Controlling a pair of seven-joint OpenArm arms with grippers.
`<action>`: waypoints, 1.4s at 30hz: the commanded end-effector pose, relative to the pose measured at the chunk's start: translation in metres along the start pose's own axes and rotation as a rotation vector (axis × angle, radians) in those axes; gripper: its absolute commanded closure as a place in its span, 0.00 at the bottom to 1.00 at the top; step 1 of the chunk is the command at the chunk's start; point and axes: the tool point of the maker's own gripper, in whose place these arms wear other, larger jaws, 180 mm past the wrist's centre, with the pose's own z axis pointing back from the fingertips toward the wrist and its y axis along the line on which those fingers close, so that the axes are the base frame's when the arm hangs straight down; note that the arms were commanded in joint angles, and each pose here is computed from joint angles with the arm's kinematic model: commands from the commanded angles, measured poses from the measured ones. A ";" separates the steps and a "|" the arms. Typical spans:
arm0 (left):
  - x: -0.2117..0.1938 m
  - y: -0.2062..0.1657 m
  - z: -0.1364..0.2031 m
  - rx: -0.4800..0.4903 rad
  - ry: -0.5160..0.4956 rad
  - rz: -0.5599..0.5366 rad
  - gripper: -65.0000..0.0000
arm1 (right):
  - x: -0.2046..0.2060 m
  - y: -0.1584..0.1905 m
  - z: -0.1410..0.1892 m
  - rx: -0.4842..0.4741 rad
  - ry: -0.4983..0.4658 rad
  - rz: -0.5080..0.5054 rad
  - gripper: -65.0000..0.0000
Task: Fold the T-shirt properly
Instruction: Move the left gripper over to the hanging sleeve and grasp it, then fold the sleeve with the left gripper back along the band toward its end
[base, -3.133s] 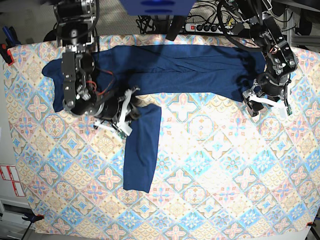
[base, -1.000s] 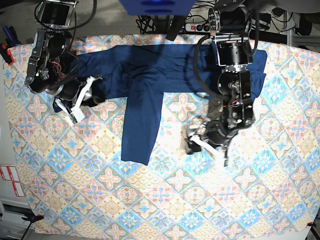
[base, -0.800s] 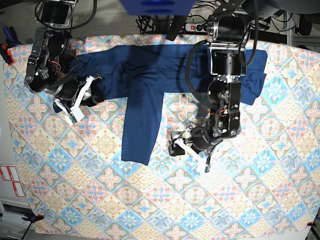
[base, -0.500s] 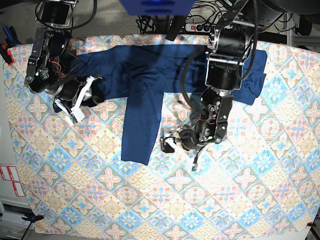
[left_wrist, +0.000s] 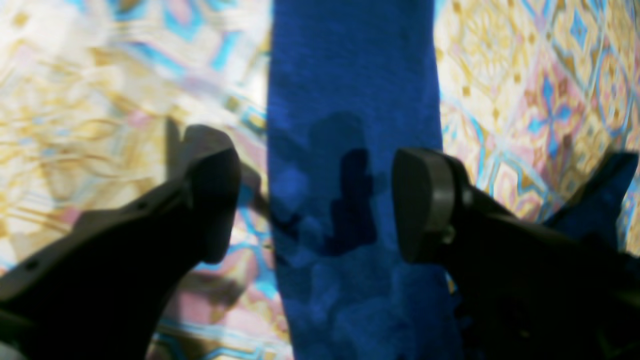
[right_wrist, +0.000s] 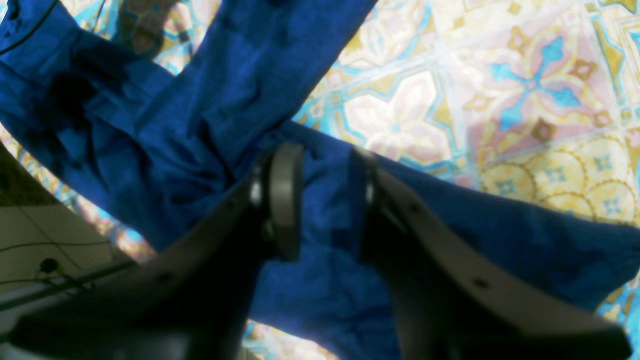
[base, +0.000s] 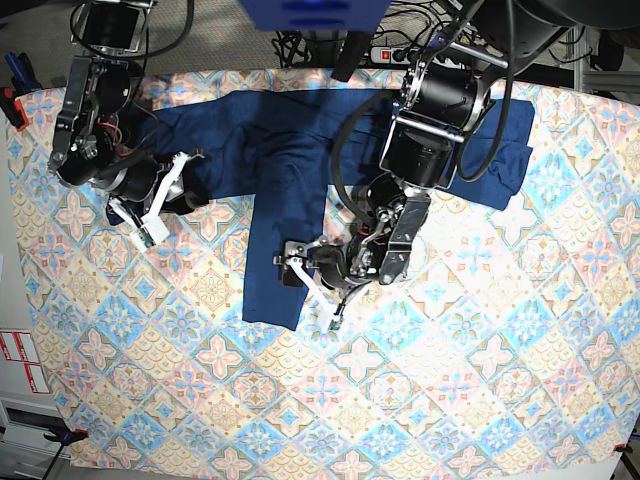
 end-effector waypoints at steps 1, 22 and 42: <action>0.022 -0.012 0.003 -0.026 -0.051 -0.019 0.30 | 0.016 -0.001 0.006 -0.002 -0.051 0.022 0.76; 0.006 -0.010 0.007 -0.033 -0.058 0.003 1.00 | 0.025 0.002 0.012 -0.011 -0.073 0.053 0.76; -0.026 0.006 0.163 0.047 -0.364 -0.091 1.00 | 0.023 0.003 0.010 -0.005 -0.062 0.054 0.76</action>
